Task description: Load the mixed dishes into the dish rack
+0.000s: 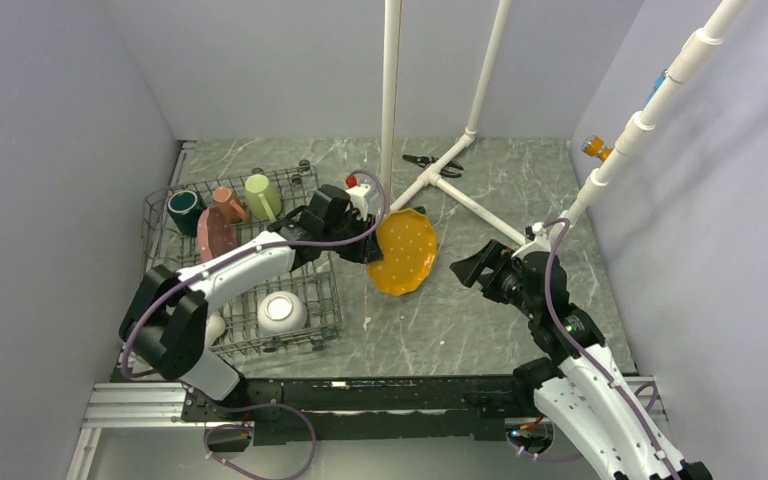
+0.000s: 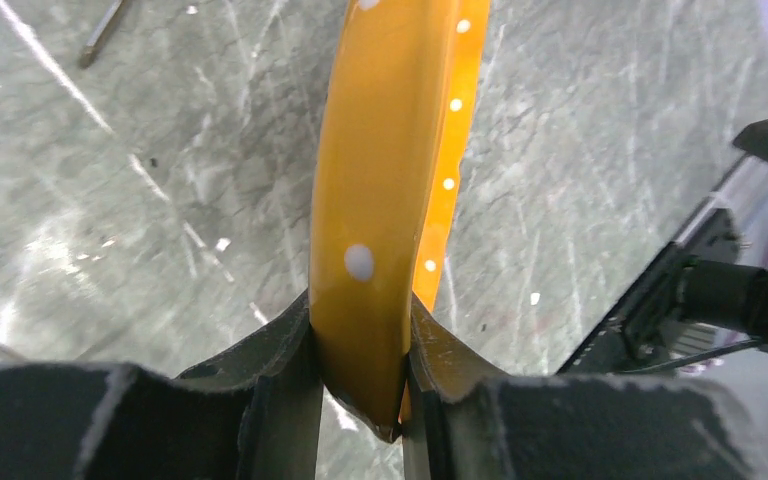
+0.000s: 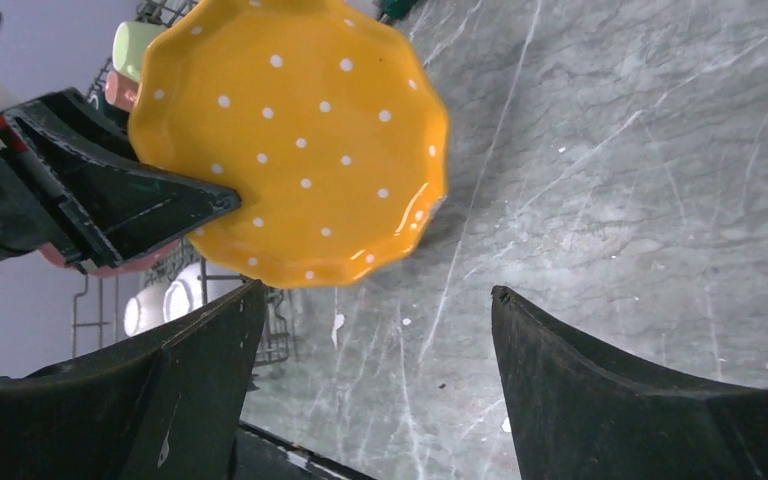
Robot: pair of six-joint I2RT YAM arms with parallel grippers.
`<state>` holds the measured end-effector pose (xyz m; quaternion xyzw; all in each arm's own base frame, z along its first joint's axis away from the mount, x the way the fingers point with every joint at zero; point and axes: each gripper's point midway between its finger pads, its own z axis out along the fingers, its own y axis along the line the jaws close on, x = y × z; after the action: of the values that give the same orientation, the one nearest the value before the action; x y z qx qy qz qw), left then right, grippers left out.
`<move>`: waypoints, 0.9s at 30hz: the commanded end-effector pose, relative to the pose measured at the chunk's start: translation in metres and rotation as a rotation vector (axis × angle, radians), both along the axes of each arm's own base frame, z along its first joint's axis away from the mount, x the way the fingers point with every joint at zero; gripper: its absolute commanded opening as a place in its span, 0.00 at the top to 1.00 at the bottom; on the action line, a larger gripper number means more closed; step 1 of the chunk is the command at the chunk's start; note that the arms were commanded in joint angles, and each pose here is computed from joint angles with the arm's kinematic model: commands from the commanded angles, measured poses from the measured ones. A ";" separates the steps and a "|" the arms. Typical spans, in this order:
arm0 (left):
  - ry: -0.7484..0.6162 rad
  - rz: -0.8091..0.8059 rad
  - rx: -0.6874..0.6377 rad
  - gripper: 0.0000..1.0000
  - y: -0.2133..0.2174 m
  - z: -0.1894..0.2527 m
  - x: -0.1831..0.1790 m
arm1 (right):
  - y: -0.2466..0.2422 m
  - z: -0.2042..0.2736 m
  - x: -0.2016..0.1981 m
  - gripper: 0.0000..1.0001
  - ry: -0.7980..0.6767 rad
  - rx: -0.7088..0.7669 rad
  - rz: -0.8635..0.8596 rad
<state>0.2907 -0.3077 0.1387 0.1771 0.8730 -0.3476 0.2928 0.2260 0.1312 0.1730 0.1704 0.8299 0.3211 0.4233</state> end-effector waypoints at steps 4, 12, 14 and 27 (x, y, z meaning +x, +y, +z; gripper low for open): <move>-0.373 0.110 -0.008 1.00 0.009 0.123 0.015 | -0.020 0.025 -0.006 0.17 -0.198 -0.107 -0.007; -0.253 0.347 0.095 1.00 0.079 0.163 -0.020 | -0.018 0.026 0.001 0.18 -0.249 -0.133 0.013; -0.255 0.384 0.113 1.00 0.098 0.169 -0.031 | -0.014 0.024 0.002 0.18 -0.248 -0.129 0.032; -0.213 0.650 0.319 1.00 0.190 0.193 -0.049 | -0.007 0.011 0.000 0.18 -0.220 -0.107 0.065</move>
<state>0.2308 -0.1452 0.2950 0.0334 0.9157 -0.0896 0.3903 0.2238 0.1223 0.1740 0.0902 0.8122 0.2973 0.4938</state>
